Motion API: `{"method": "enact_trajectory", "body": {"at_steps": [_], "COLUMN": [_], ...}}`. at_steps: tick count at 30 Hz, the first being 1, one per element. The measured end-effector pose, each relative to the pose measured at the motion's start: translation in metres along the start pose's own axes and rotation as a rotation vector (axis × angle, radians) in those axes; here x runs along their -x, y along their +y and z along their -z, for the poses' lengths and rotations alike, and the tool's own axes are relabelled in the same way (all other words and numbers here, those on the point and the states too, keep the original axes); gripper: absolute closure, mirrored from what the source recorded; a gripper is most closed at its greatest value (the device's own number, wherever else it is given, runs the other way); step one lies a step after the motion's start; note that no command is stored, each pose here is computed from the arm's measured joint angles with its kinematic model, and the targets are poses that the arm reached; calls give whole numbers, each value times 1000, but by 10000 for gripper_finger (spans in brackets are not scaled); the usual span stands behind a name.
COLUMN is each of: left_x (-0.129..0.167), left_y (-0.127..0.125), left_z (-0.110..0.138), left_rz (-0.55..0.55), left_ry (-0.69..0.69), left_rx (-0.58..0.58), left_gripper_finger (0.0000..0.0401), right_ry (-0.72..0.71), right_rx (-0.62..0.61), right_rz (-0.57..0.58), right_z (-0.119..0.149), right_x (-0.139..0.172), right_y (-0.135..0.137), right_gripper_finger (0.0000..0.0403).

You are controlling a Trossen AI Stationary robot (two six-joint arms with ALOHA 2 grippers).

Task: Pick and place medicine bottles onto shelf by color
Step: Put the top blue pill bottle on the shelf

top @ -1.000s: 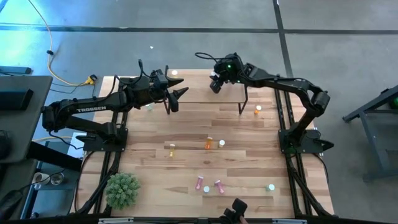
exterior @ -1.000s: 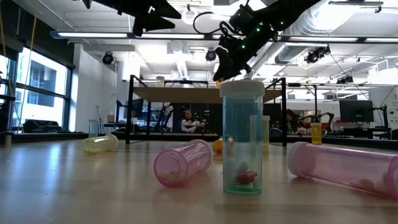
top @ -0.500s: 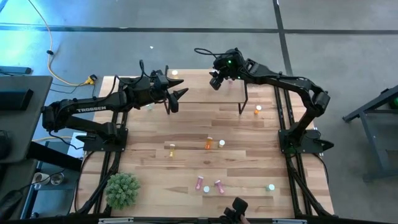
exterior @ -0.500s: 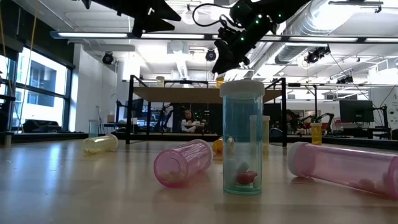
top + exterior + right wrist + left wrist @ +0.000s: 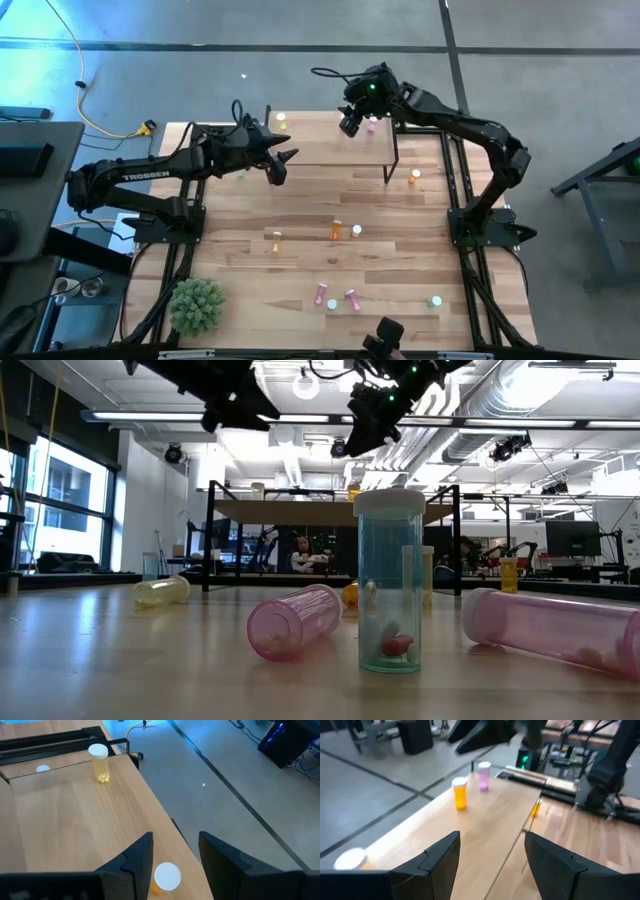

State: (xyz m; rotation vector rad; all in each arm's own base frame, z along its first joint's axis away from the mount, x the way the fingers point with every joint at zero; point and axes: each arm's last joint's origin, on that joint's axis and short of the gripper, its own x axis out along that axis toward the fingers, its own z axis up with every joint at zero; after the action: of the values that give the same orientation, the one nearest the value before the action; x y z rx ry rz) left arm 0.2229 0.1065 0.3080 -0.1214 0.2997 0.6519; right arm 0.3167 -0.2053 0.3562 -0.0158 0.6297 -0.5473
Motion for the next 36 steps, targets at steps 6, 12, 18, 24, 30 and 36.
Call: {"method": "enact_trajectory", "body": {"at_steps": [6,12,18,24,30,36], "left_x": [20,53,80,89,82,63], "left_y": [9,20,29,39,47,59], "left_z": [8,12,23,42,53,63], "left_rz": [-148,-260,-373,-493,-509,-500], "left_ry": [103,150,207,375,552,720], "left_rx": [62,152,270,463,546,636], "left_gripper_finger": [188,188,188,188,188,188], "right_ry": [30,69,61,47,52,50], "right_rx": [12,20,25,33,51,51], "right_rz": [1,2,7,54,64,64], "right_z": [-7,-4,-4,-7,-6,-7], "right_x": [10,11,12,16,16,16], "right_y": [-3,-5,-6,-9,-9,-9], "right_gripper_finger": [253,253,253,253,253,253]}}
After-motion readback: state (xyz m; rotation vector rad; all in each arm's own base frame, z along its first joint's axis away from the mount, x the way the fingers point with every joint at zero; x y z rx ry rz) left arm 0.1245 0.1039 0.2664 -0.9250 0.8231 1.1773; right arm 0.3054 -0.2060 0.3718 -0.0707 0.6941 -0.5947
